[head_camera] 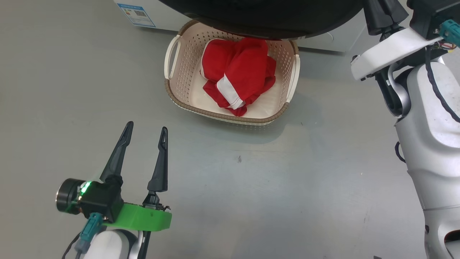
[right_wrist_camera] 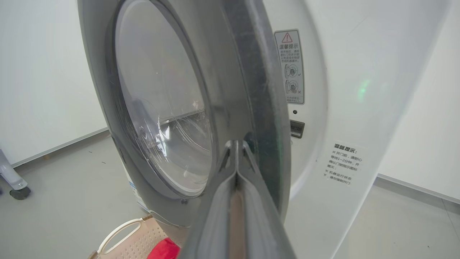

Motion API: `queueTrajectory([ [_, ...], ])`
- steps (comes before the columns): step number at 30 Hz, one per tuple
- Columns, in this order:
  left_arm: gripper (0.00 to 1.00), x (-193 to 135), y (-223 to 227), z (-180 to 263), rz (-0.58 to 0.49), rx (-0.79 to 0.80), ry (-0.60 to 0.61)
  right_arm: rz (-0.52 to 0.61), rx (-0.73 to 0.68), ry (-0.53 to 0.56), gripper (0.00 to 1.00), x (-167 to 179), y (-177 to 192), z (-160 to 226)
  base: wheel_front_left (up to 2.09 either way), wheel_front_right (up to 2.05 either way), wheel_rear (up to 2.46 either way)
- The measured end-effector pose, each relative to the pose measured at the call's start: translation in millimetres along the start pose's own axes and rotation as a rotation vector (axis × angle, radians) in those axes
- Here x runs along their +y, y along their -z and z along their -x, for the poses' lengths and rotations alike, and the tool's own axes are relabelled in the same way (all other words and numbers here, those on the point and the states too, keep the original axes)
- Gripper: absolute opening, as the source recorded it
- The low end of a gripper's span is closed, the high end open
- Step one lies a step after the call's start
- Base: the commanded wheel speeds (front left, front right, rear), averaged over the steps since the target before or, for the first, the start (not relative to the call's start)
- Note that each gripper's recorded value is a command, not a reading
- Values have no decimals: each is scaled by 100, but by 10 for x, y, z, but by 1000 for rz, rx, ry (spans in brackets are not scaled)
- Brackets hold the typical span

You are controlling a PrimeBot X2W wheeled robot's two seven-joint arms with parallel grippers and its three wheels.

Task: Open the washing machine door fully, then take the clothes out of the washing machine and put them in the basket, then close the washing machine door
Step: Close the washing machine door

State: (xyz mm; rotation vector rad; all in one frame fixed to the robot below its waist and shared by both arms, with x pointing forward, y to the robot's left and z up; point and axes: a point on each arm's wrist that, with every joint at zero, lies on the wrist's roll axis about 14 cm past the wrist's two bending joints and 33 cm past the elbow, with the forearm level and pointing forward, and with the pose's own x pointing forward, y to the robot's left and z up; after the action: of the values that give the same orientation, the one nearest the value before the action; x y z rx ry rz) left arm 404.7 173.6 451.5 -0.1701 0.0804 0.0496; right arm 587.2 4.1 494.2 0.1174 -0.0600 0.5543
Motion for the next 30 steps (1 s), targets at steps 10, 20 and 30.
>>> queueTrajectory([
  [10, 100, 11, 23, -29, 0, 5, -7, 29, -19, 4, 0, -118, -117, -204, 0, 0, 0],
  [20, 100, -93, 24, -62, 7, 5, 30, 46, -44, 26, 0, -278, -249, -442, 0, 0, 0],
  [30, 100, 3, 41, -22, -1, 17, 5, 29, -50, 46, 0, -384, -278, -693, 0, 0, 0],
])
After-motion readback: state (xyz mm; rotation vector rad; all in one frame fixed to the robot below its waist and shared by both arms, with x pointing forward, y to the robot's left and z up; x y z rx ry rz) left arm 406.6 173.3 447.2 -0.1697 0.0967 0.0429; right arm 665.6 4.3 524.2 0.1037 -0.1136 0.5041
